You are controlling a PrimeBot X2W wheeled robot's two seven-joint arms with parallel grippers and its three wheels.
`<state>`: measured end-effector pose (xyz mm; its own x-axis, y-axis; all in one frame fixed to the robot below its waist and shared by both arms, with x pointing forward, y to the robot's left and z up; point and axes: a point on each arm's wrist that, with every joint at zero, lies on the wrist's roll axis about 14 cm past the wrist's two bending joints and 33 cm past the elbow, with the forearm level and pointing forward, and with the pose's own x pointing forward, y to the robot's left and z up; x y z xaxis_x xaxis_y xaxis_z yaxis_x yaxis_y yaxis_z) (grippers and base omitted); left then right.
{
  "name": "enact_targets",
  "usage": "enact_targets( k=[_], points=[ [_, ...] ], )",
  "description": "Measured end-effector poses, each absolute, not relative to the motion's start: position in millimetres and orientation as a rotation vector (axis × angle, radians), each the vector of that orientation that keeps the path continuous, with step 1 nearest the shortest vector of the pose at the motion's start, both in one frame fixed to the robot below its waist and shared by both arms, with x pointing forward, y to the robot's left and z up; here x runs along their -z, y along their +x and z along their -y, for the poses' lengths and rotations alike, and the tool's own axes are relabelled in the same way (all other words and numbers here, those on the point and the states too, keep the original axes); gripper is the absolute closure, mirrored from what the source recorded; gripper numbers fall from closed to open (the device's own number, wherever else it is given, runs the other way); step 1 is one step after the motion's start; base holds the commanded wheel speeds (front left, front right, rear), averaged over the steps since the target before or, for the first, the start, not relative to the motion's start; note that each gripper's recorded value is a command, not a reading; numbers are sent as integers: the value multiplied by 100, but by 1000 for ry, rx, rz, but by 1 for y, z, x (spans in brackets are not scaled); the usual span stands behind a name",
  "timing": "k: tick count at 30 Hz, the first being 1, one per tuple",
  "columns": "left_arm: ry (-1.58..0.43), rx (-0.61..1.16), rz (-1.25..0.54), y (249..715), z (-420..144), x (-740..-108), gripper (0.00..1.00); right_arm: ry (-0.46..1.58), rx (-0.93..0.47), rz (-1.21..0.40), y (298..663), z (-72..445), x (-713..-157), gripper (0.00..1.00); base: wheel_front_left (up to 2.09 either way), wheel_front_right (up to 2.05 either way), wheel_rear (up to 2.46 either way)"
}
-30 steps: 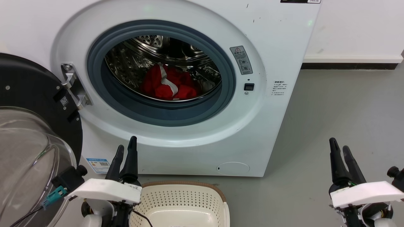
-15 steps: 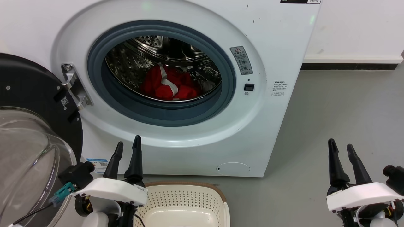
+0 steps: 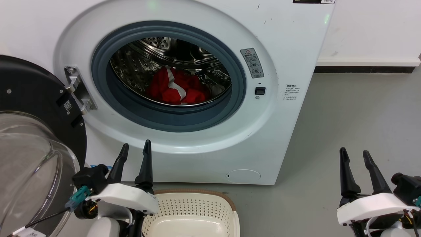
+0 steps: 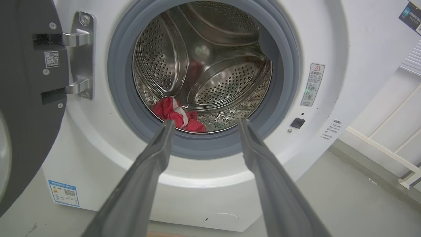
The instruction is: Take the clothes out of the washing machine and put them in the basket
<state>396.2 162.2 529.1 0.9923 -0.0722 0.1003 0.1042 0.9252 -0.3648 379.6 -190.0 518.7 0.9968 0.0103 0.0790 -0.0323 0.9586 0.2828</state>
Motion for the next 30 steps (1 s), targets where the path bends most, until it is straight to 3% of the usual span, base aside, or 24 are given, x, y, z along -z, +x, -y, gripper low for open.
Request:
enact_targets(
  k=[30],
  points=[
    [-103, 111, 97, 397, -158, -524, 0, 66, -58, 76, 379, 182, -511, 0, 0, 0, 0]
  ],
)
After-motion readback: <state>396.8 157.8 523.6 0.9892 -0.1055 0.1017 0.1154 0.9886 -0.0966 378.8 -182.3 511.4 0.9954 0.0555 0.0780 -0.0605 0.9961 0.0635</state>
